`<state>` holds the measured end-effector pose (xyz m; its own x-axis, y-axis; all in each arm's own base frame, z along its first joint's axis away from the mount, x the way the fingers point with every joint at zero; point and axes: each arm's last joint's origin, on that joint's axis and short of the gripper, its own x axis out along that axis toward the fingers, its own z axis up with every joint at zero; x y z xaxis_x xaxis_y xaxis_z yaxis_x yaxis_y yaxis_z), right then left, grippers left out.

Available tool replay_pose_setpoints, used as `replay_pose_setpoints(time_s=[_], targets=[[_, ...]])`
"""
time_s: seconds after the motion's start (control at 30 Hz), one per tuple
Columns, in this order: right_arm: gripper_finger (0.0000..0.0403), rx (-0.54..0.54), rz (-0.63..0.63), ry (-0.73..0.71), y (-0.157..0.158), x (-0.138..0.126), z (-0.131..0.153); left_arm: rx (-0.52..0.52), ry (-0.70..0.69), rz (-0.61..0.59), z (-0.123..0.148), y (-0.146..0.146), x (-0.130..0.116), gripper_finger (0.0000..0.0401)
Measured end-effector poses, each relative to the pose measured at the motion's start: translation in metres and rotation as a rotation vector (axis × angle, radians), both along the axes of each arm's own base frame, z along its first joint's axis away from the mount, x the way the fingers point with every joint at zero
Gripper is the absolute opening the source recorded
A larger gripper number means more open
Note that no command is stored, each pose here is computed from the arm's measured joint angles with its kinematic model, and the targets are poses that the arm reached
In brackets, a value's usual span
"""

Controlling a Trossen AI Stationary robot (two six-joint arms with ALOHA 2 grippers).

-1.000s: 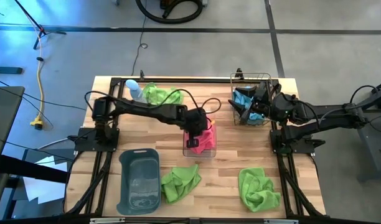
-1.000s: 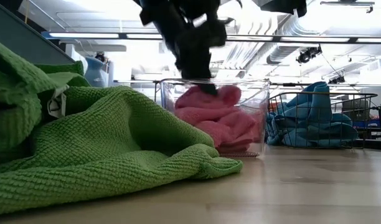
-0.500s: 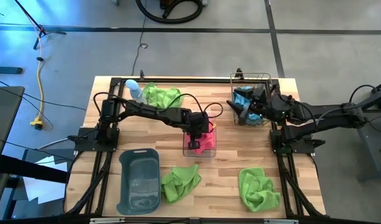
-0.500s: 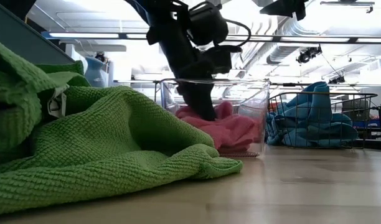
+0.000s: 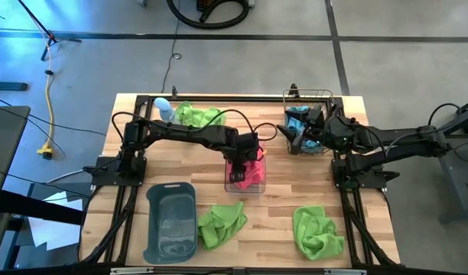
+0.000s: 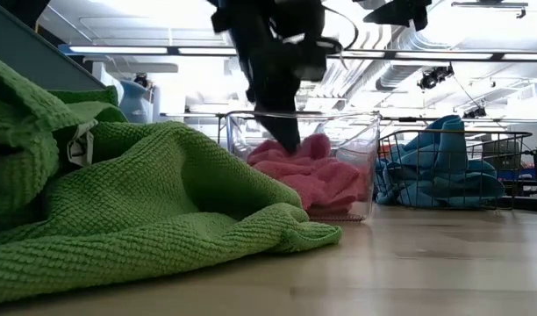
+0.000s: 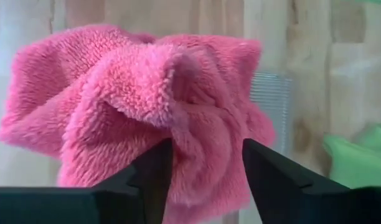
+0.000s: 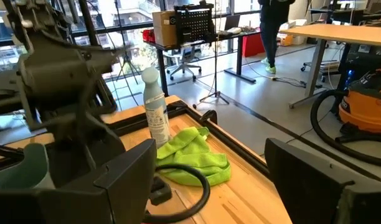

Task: Sort microfiber towel by color & place in baskets
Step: Put the pink microfiber cloth into the transparent bin, then put the top green microfiber cloth into the blue bin

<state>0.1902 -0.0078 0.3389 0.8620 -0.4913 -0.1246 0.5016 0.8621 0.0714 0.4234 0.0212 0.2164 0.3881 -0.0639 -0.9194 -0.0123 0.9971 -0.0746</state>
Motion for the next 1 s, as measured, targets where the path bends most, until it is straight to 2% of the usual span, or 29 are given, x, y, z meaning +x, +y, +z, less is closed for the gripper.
replay_pose_setpoints(time_s=[0.1, 0.3, 0.43, 0.53, 0.7, 0.83, 1.0], targets=[[0.0296, 0.000, -0.001, -0.005, 0.000, -0.001, 0.001, 0.007, 0.022, -0.016, 0.013, 0.003, -0.001, 0.0197], [0.0296, -0.017, 0.001, -0.006, 0.000, -0.004, 0.003, 0.001, 0.062, 0.014, 0.042, 0.012, -0.004, 0.0200], [0.0296, -0.041, -0.018, -0.014, -0.001, -0.008, 0.006, 0.013, 0.038, 0.064, 0.071, 0.016, -0.020, 0.0200], [0.0296, -0.042, -0.045, -0.043, -0.002, -0.014, 0.010, 0.062, -0.066, 0.121, 0.103, 0.018, -0.041, 0.0200], [0.0296, -0.039, -0.043, -0.093, -0.002, -0.019, 0.016, 0.161, -0.343, 0.228, 0.150, 0.018, -0.084, 0.0200], [0.0296, -0.032, 0.000, -0.155, -0.001, -0.018, 0.021, 0.199, -0.565, 0.242, 0.168, 0.015, -0.123, 0.0200], [0.0296, -0.027, 0.111, -0.266, 0.002, -0.010, 0.030, 0.156, -0.828, 0.298, 0.171, 0.010, -0.165, 0.0200]])
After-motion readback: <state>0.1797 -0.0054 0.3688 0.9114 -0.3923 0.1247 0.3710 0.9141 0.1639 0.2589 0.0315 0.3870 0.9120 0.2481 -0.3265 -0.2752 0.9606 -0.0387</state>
